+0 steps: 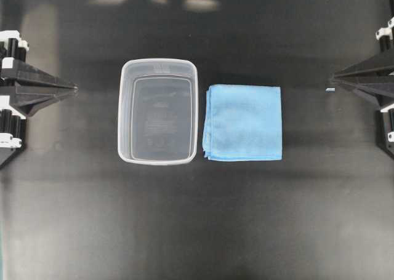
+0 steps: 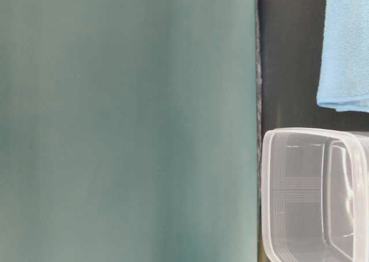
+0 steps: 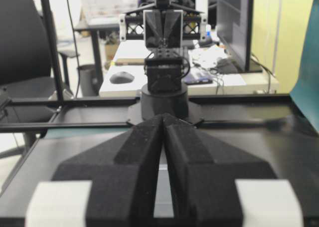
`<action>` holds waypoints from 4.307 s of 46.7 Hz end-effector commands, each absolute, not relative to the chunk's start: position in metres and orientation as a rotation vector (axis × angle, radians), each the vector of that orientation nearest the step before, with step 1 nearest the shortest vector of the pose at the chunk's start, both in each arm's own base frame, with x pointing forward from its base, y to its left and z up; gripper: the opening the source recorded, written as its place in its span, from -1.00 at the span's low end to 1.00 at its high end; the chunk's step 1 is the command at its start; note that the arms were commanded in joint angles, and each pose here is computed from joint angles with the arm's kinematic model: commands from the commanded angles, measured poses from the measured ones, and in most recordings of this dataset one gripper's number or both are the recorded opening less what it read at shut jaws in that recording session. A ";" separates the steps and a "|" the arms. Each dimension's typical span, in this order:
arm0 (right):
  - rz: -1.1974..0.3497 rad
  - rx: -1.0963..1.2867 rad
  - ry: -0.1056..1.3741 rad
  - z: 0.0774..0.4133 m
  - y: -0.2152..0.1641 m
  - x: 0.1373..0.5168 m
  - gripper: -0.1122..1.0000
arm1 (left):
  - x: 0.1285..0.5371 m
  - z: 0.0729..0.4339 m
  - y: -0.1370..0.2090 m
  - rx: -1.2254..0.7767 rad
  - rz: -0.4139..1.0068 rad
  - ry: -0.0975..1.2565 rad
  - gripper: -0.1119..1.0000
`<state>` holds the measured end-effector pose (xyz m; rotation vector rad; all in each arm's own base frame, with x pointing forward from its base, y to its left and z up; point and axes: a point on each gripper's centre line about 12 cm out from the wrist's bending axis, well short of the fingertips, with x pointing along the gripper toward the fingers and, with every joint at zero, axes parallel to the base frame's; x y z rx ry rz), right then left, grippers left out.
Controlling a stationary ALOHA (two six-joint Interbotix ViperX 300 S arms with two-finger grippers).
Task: Place the blue towel into the container with the left arm.
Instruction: 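Move the left gripper over the blue towel beside the container, then lower the left gripper and pinch the blue towel's center, then lift the towel and carry it left over the clear container, then lower the towel into the container and open the left gripper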
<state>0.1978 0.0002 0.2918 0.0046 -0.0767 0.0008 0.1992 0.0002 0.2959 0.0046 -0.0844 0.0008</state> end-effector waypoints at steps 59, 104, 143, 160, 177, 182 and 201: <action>-0.014 0.066 -0.056 0.295 -0.002 0.159 0.62 | 0.491 0.259 0.029 0.088 0.028 0.914 0.74; -0.014 0.073 -0.062 0.295 -0.002 0.157 0.61 | 0.543 0.092 0.017 0.101 -0.019 1.259 0.75; -0.013 0.071 -0.080 0.297 -0.002 0.154 0.61 | 0.467 0.331 0.011 0.096 -0.001 1.166 -0.69; -0.013 0.071 -0.082 0.295 -0.002 0.154 0.61 | 0.396 0.297 0.014 0.075 0.011 1.235 -0.69; -0.013 0.071 -0.076 0.293 -0.002 0.154 0.61 | 0.376 0.276 0.019 0.065 0.025 1.203 -0.69; -0.015 0.073 -0.074 0.293 -0.003 0.155 0.61 | 0.376 0.269 0.021 0.061 0.030 1.206 -0.69; -0.013 0.073 -0.076 0.293 -0.002 0.154 0.61 | 0.383 0.262 0.023 0.058 0.035 1.151 -0.67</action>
